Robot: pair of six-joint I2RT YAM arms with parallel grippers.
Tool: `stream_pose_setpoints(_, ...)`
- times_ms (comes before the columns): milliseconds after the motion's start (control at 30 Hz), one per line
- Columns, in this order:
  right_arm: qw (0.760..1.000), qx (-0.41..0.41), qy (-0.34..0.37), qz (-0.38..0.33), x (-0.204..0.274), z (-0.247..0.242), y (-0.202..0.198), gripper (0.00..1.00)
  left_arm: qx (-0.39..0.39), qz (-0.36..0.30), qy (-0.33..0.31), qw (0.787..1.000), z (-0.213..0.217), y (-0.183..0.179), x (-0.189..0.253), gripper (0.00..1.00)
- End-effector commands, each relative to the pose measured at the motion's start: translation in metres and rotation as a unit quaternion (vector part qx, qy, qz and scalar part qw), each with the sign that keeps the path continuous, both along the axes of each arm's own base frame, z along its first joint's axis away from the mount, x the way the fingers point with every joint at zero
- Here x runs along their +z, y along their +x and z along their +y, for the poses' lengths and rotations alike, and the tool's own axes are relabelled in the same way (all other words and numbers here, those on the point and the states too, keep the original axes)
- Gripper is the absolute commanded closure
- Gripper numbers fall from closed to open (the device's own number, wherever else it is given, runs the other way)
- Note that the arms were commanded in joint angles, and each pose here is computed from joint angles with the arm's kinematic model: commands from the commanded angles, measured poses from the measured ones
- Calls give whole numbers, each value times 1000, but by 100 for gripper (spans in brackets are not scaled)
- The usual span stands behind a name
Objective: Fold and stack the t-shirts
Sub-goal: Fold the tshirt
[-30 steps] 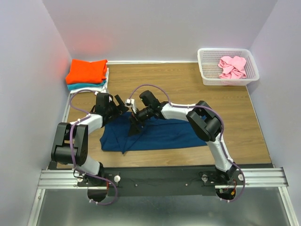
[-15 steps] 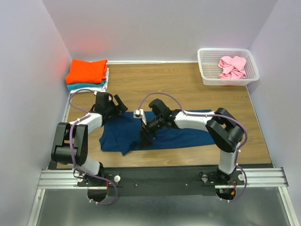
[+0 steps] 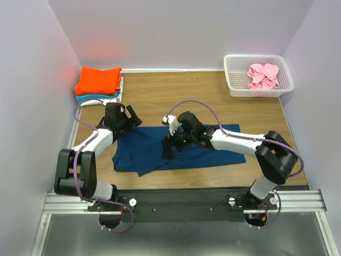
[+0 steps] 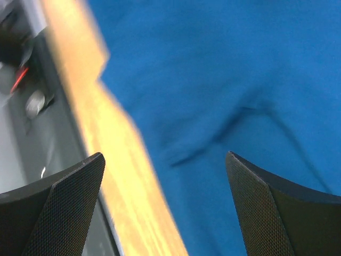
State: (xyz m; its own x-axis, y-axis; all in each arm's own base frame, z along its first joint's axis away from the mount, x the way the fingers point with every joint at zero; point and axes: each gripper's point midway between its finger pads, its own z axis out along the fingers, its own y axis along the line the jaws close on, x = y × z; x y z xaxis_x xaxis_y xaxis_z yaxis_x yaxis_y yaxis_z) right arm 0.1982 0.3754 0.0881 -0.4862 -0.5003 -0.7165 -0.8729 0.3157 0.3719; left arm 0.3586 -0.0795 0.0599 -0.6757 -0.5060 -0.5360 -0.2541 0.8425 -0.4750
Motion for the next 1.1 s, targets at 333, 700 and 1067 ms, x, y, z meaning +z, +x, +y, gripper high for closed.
stream_pose_setpoints(333, 945, -311, -27, 99, -17, 6, 59, 3, 118, 25, 32, 992, 39, -69, -6, 16)
stream_pose_setpoints(700, 942, -315, -36, 110, -31, 25, 57, 8, 100, 53, 30, 993, 34, -70, -29, 39)
stream_pose_setpoints(1067, 942, -313, -38, 114, -35, 31, 59, 10, 101, 53, 27, 993, 33, -68, -33, 54)
